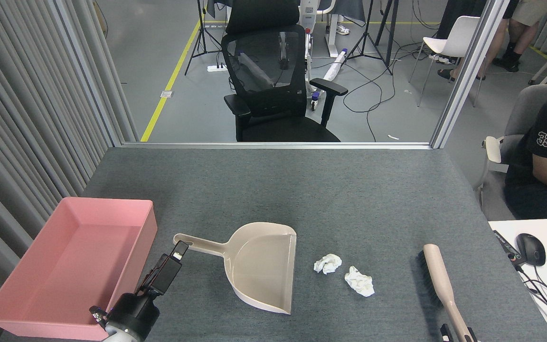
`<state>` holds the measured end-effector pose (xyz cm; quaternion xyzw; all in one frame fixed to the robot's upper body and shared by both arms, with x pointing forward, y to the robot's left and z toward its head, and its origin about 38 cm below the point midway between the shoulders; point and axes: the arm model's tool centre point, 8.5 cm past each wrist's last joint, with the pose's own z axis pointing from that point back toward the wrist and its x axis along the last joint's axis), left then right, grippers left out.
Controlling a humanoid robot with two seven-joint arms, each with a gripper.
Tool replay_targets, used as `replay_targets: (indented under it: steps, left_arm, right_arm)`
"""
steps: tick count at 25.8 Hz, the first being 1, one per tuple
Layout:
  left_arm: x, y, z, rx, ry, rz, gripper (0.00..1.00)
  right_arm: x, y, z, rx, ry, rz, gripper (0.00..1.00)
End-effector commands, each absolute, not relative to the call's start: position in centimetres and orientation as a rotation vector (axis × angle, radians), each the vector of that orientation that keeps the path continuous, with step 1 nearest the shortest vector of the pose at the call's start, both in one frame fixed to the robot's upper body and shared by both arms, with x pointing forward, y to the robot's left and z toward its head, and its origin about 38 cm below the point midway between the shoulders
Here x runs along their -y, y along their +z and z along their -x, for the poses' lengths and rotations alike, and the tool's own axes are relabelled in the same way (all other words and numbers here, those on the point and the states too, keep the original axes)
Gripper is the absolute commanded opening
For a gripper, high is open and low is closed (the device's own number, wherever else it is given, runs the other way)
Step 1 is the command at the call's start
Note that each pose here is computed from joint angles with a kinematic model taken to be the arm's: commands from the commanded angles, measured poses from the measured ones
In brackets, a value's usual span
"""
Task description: Sweep and dump garbage into bin
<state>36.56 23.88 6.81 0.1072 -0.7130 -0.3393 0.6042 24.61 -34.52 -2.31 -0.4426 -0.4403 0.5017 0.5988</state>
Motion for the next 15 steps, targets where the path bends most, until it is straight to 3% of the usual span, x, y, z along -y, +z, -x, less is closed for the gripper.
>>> replay_targets:
  steps: [1, 15]
  left_arm:
    - [-23.86, 6.84, -36.53, 1.651, -0.786, -0.248, 0.99]
    - [-23.91, 6.96, -36.58, 1.654, -0.785, -0.251, 0.99]
  right_arm:
    - [34.53, -2.34, -24.63, 1.022, 1.160, 1.030, 0.48]
    - [34.57, -2.22, -24.76, 1.031, 1.156, 1.037, 0.46]
